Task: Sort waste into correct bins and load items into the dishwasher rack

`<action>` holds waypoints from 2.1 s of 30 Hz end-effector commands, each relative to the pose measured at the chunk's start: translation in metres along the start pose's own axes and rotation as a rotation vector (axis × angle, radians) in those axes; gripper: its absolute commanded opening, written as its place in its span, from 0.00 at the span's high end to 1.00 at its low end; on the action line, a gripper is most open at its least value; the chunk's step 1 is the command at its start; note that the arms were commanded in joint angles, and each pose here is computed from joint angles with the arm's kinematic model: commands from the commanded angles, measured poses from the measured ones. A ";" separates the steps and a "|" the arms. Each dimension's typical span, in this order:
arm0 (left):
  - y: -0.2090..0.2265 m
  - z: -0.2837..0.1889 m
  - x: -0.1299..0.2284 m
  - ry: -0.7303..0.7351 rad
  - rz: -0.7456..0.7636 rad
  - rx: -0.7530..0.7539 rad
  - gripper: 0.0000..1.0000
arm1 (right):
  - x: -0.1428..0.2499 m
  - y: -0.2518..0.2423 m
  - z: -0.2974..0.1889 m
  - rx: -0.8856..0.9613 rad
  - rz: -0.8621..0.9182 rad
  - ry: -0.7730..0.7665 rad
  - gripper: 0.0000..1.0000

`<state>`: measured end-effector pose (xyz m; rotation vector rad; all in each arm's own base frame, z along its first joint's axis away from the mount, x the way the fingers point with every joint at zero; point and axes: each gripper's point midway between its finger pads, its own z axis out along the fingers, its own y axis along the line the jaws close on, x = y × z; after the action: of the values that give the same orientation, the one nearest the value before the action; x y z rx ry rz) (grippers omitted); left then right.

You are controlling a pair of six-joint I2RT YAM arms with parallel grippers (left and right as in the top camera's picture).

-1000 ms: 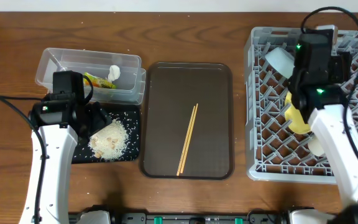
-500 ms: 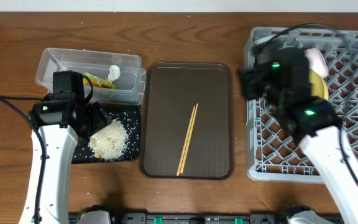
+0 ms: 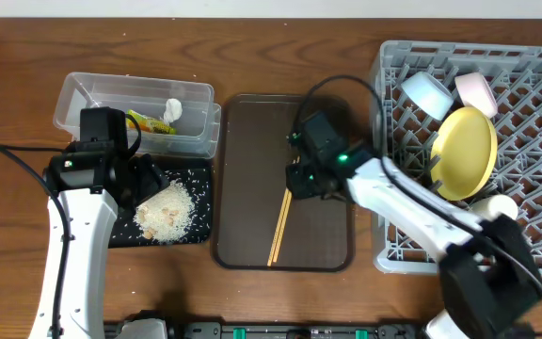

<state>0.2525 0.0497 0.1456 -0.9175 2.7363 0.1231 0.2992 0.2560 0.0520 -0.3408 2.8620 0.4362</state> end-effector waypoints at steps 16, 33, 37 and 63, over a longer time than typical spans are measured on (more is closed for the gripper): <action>0.003 0.000 0.001 0.000 -0.011 -0.011 0.07 | 0.030 -0.021 0.056 0.112 0.154 0.132 0.58; 0.003 0.000 0.001 0.000 -0.011 -0.011 0.07 | 0.029 -0.011 0.055 0.222 0.118 0.038 0.63; 0.003 0.000 0.001 0.000 -0.011 -0.011 0.07 | 0.034 -0.010 0.056 0.245 0.114 0.040 0.62; 0.003 0.000 0.001 0.000 -0.011 -0.011 0.07 | 0.014 0.026 0.039 0.171 0.088 -0.038 0.57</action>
<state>0.2526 0.0498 0.1456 -0.9267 2.7325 0.1222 0.2915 0.2810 0.0226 -0.1273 2.8640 0.2271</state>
